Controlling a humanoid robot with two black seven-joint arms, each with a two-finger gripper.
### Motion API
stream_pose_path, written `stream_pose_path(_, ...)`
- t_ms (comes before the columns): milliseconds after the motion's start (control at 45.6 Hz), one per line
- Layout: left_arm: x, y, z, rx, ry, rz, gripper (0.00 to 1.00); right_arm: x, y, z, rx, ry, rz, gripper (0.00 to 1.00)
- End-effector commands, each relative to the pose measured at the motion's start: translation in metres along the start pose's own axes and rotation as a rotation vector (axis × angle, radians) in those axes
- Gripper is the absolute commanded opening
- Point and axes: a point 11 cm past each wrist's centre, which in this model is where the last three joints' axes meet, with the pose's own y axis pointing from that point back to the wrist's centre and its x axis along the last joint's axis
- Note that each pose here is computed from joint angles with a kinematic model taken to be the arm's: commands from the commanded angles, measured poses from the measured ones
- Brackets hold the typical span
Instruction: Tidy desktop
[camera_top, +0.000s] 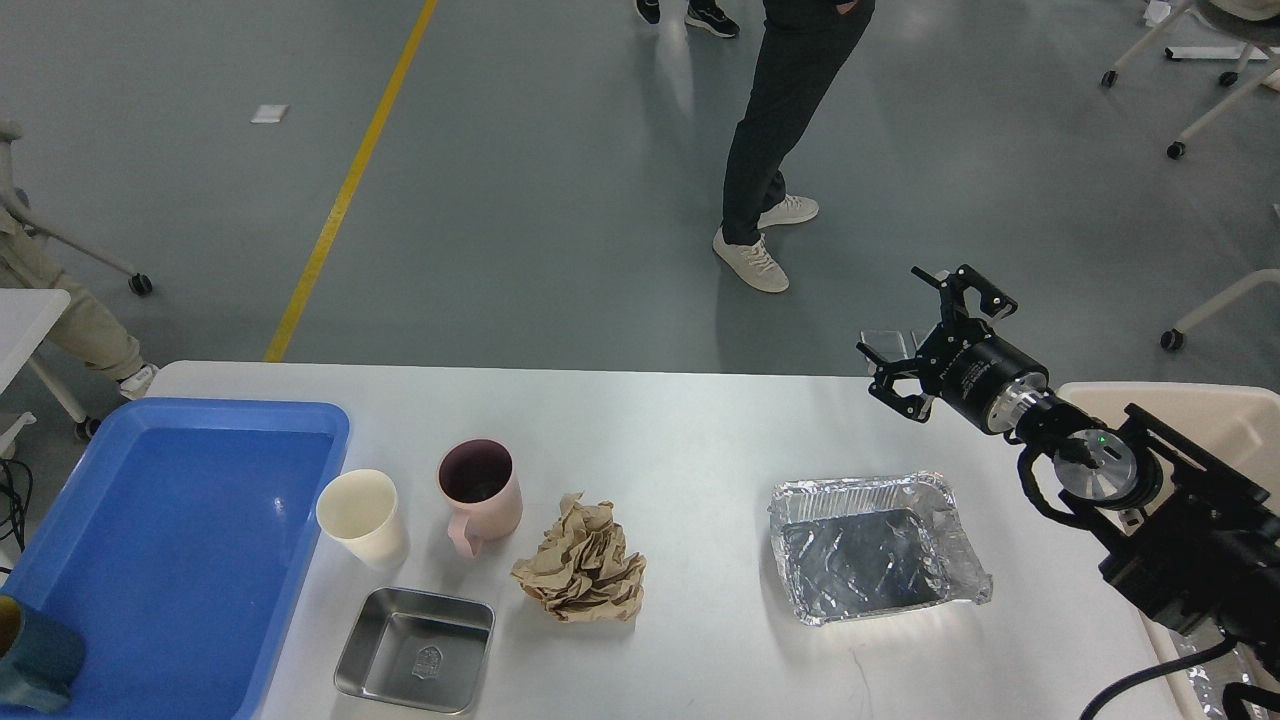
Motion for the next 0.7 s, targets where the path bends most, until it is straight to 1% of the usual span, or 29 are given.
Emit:
stream_pose_path(0,-0.005,-0.003,-0.005,-0.009,-0.023,-0.028,0.97,-0.004,-0.003,-0.002,0.002,0.002,-0.009,1.00)
stream_pose_path(110,-0.014,-0.008,-0.007,0.019,-0.146,-0.060,0.97,-0.007,-0.005,0.000,0.003,-0.003,-0.017,1.00)
stream_pose_path(307,-0.043,-0.030,-0.002,0.048,-0.419,-0.161,0.97,-0.009,-0.007,0.003,-0.013,0.033,-0.020,1.00)
stream_pose_path(438,-0.060,-0.044,0.020,0.004,-0.531,-0.208,0.97,-0.009,-0.007,0.004,-0.015,0.035,-0.020,1.00)
stream_pose_path(592,-0.088,-0.063,0.059,-0.041,-0.682,-0.266,0.97,-0.010,-0.007,0.004,-0.015,0.035,-0.020,1.00)
stream_pose_path(679,-0.100,-0.070,0.065,-0.030,-0.744,-0.302,0.97,-0.010,-0.007,0.003,-0.015,0.037,-0.020,1.00)
